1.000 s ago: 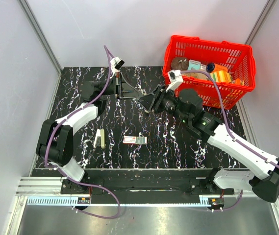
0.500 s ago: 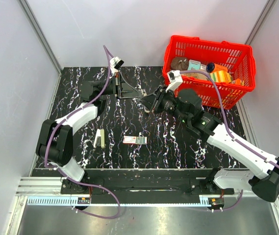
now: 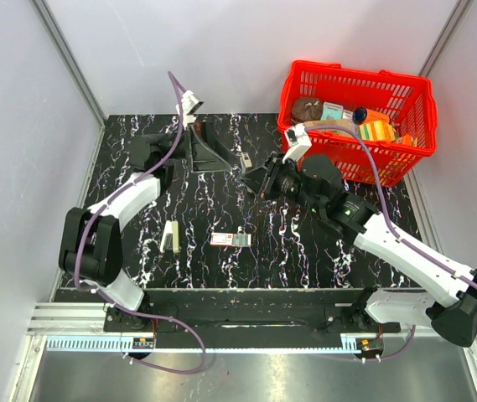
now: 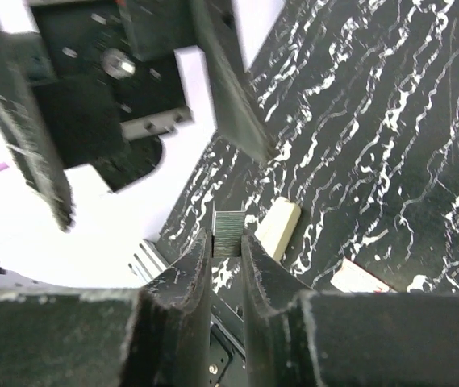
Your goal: Unload the staples from the stapler
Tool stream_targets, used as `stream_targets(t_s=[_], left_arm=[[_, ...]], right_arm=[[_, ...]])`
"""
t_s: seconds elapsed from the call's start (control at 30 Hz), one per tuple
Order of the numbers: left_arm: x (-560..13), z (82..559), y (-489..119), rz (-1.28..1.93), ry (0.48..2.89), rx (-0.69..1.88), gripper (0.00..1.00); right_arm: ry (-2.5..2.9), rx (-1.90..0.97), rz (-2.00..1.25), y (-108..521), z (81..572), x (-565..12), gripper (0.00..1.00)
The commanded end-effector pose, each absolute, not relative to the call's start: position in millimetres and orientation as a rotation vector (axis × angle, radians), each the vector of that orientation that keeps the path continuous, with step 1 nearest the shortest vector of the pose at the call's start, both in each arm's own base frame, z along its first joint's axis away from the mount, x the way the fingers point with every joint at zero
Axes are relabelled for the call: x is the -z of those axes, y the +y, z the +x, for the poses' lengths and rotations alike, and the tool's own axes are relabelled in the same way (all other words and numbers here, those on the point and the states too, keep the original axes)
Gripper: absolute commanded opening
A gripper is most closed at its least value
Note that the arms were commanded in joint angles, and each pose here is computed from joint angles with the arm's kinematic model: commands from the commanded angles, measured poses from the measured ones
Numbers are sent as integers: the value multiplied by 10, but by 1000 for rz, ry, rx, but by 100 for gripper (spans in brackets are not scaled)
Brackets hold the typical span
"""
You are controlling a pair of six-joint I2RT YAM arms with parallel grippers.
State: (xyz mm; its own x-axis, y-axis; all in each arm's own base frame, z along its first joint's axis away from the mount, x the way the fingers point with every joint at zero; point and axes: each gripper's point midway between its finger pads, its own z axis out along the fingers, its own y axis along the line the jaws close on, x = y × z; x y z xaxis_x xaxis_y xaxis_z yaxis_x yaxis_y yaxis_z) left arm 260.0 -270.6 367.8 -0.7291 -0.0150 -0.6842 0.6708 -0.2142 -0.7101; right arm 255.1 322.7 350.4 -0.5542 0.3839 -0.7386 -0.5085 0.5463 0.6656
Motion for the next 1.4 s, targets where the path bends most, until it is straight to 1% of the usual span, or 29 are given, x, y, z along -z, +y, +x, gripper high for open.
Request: stream_targets(t_s=[0.0,0.03,0.07,0.1,0.13,0.17,0.23,0.3,0.4,0.47,0.53,0.67,0.83,1.07,1.3,1.37], left_arm=[[-3894,2607,-2488,976,1342,1673,99],[-3822,2733,-2468,925,1391,1647,99],[-3745,2909,-2454,926,1371,1516,99],[-3582,3154,-2426,821,1507,1395,99],[-3402,3329,-2365,799,1640,1168,99],[-3308,3461,-2364,799,1700,985,99],[-3203,3573,-2320,743,1750,868,99],[-3029,3618,-2260,733,1790,804,99],[-2616,3650,-2139,783,1862,670,99],[-2238,3640,-2029,820,1924,586,99],[-1939,3655,-1897,855,1974,492,99],[-1517,3758,-1686,934,1978,288,99],[-1221,3811,-1651,1008,1981,193,98],[-886,3657,-1796,1139,1925,86,96],[-725,3610,-1969,1202,1915,55,95],[-711,3597,-1995,1212,1912,34,93]], right_arm=[[1904,-1156,-115,3195,2462,-3268,7],[1927,-1153,-117,3199,2450,-3194,7],[1953,-1150,-116,3207,2441,-3114,7],[1990,-1138,-113,3214,2437,-3003,7],[2024,-1127,-111,3219,2433,-2906,6],[2063,-1110,-111,3228,2423,-2791,6],[2136,-1072,-99,3236,2424,-2557,5],[2207,-1029,-92,3285,2386,-2314,4],[2310,-912,-96,3374,2307,-1970,2],[2385,-845,-89,3439,2248,-1721,0],[2457,-771,-49,3432,2224,-1510,0],[2525,-599,24,3311,2276,-1294,0],[2593,-490,30,3340,2255,-1100,0],[2613,-435,12,3321,2269,-946,0],[2592,-422,1,3197,2234,-942,0],[2584,-417,-10,3159,2226,-956,0]])
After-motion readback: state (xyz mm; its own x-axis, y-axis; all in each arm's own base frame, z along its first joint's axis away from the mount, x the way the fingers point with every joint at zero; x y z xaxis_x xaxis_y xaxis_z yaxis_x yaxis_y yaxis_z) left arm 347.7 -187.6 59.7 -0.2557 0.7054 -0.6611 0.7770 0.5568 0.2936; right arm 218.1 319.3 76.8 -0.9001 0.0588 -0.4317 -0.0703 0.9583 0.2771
